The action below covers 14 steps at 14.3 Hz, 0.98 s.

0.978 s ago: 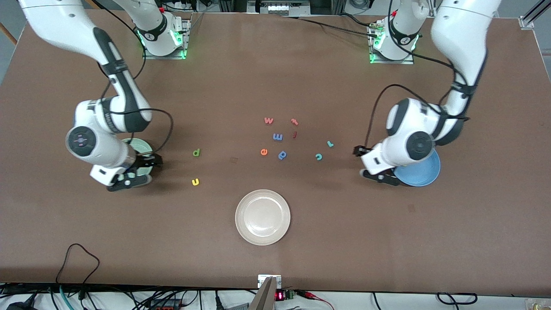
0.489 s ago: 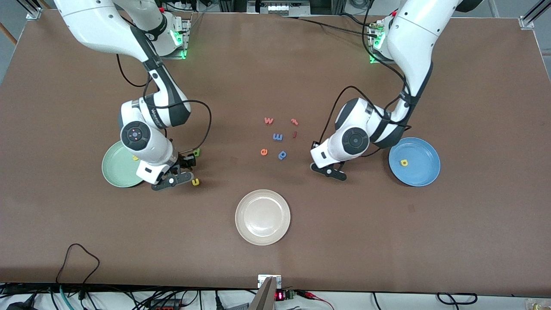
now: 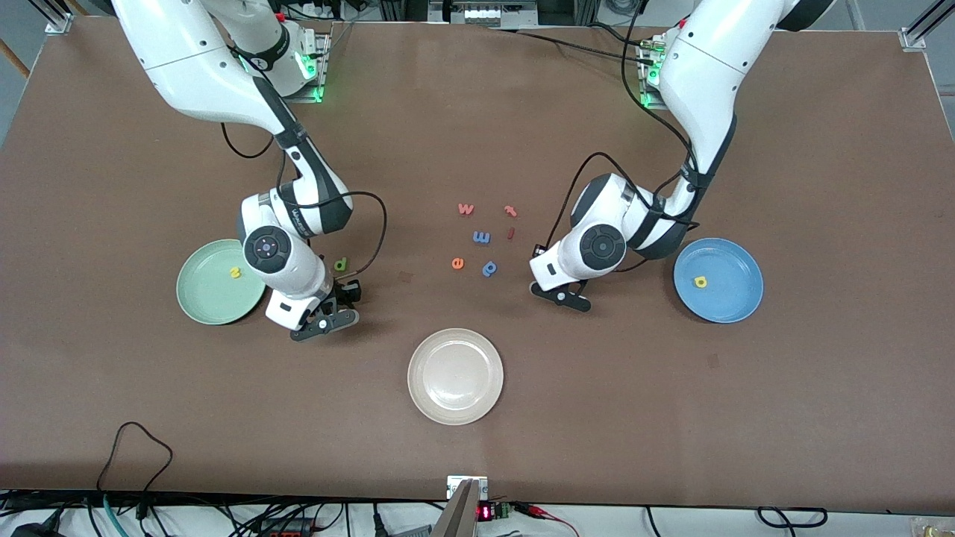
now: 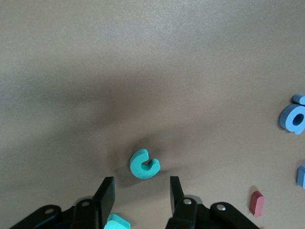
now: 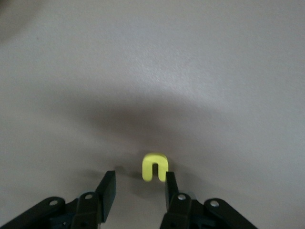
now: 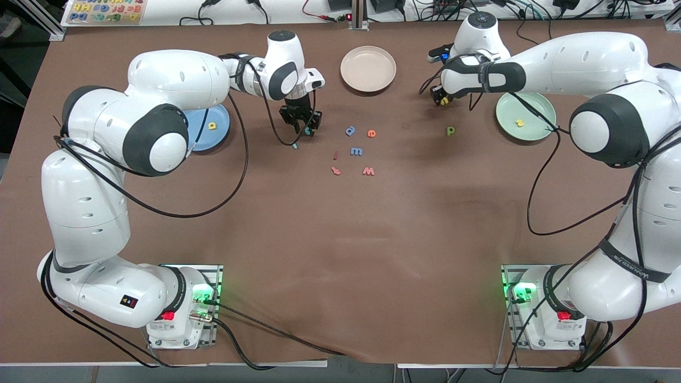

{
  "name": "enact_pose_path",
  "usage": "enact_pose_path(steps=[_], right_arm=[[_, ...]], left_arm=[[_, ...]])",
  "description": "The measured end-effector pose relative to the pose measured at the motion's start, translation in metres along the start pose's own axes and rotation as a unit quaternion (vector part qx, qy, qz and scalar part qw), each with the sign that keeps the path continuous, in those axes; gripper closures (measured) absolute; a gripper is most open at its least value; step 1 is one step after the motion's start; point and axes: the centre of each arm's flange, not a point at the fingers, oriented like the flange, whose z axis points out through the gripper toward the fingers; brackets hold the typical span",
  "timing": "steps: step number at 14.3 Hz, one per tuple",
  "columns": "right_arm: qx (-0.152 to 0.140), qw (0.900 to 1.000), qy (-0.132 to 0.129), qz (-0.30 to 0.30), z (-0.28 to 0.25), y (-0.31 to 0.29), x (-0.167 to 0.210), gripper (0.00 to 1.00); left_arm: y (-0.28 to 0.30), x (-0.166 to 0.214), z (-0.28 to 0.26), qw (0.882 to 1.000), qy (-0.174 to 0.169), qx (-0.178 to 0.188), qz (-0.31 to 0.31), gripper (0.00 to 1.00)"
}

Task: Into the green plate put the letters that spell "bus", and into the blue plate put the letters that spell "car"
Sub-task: 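Grasp the teal c with the left gripper while the right gripper grasps n, then release the teal c on the blue plate while the right gripper drops n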

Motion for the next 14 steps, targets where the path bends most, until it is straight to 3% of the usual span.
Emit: enact_pose_path(steps=[9, 14], right_arm=[[-0.004, 1.0, 0.002, 0.005, 0.008, 0.009, 0.001, 0.5], [-0.005, 1.0, -0.001, 0.007, 0.016, 0.012, -0.001, 0.5]], left_arm=[[-0.001, 0.004, 0.007, 1.0, 0.011, 0.004, 0.003, 0.51], [-0.003, 0.004, 0.007, 1.0, 0.012, 0.009, 0.005, 0.68]])
